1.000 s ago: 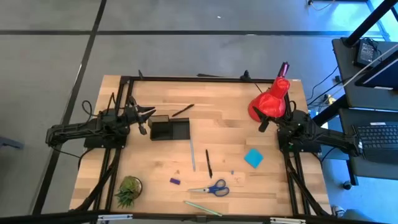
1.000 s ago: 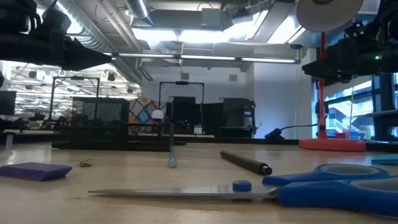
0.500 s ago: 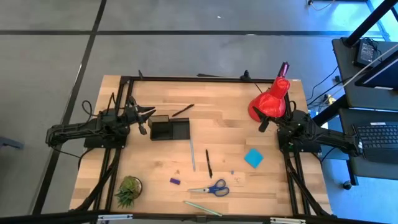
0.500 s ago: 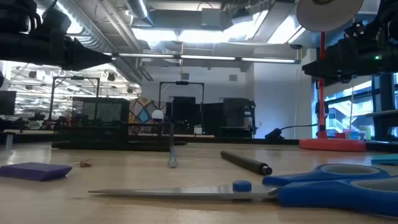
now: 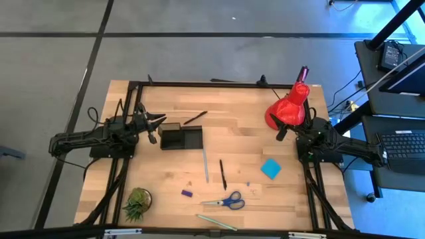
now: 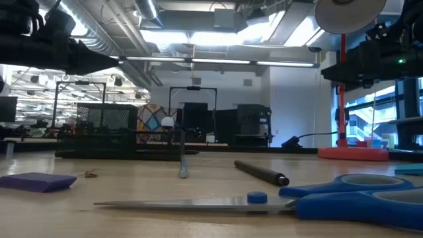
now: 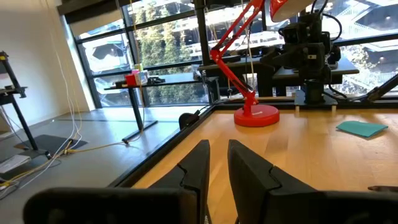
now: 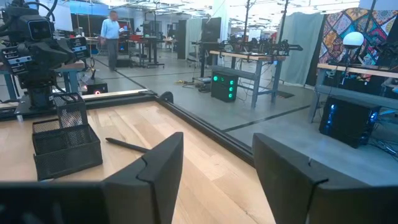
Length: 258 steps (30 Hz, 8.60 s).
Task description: Pick and place office supplies into organizer
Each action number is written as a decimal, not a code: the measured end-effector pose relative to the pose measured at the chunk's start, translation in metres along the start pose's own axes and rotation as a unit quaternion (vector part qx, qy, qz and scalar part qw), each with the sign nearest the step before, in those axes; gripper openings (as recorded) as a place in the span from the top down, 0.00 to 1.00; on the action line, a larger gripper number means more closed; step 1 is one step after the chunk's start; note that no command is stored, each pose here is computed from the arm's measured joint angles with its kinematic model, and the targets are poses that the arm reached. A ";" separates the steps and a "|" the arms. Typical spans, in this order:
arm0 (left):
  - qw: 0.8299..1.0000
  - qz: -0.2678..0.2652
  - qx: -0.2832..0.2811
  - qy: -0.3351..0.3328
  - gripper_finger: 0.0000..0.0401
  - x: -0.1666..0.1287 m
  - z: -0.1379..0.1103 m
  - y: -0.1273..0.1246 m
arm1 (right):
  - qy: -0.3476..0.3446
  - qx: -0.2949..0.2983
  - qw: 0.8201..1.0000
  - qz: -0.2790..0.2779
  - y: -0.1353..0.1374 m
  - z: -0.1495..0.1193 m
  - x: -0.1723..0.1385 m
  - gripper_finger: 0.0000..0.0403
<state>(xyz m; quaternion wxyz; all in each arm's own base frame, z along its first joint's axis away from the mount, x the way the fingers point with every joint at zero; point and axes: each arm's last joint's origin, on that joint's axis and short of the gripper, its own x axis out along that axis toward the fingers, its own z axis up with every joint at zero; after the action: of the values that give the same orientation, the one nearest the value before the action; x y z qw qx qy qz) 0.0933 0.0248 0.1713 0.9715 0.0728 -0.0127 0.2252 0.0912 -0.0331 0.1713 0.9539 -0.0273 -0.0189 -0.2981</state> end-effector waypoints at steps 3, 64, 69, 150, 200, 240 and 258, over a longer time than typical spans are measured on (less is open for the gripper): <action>1.000 0.000 0.000 0.000 0.87 0.000 0.000 0.000 | 0.000 0.000 1.000 0.000 0.000 0.000 0.000 0.52; 1.000 0.000 0.000 0.000 0.87 0.000 0.000 0.000 | 0.000 0.000 1.000 0.000 0.000 0.000 0.000 0.52; 1.000 0.002 0.000 0.000 0.87 0.000 0.000 0.000 | 0.000 0.000 1.000 0.000 0.000 0.000 0.000 0.52; 0.998 -0.050 -0.039 0.001 0.61 0.000 -0.001 -0.003 | 0.014 0.074 0.976 0.203 0.012 -0.001 -0.002 0.52; 0.940 0.034 0.010 0.340 0.68 0.161 0.140 0.009 | -0.010 0.069 0.984 0.164 0.009 0.003 -0.002 0.52; 0.780 -0.035 -0.031 0.624 0.68 0.300 -0.051 0.023 | 0.000 0.076 0.984 0.164 0.009 0.001 -0.001 0.52; 0.772 -0.039 -0.001 0.634 0.82 0.301 -0.061 0.018 | -0.002 0.063 0.985 0.163 0.009 0.001 -0.001 0.52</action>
<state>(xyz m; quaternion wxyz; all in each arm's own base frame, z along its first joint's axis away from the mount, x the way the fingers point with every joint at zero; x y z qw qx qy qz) 0.3549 0.1805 0.1312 0.7669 -0.0869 0.6091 0.1825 0.0954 -0.0245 0.1720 0.9896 0.0292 -0.0351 -0.1363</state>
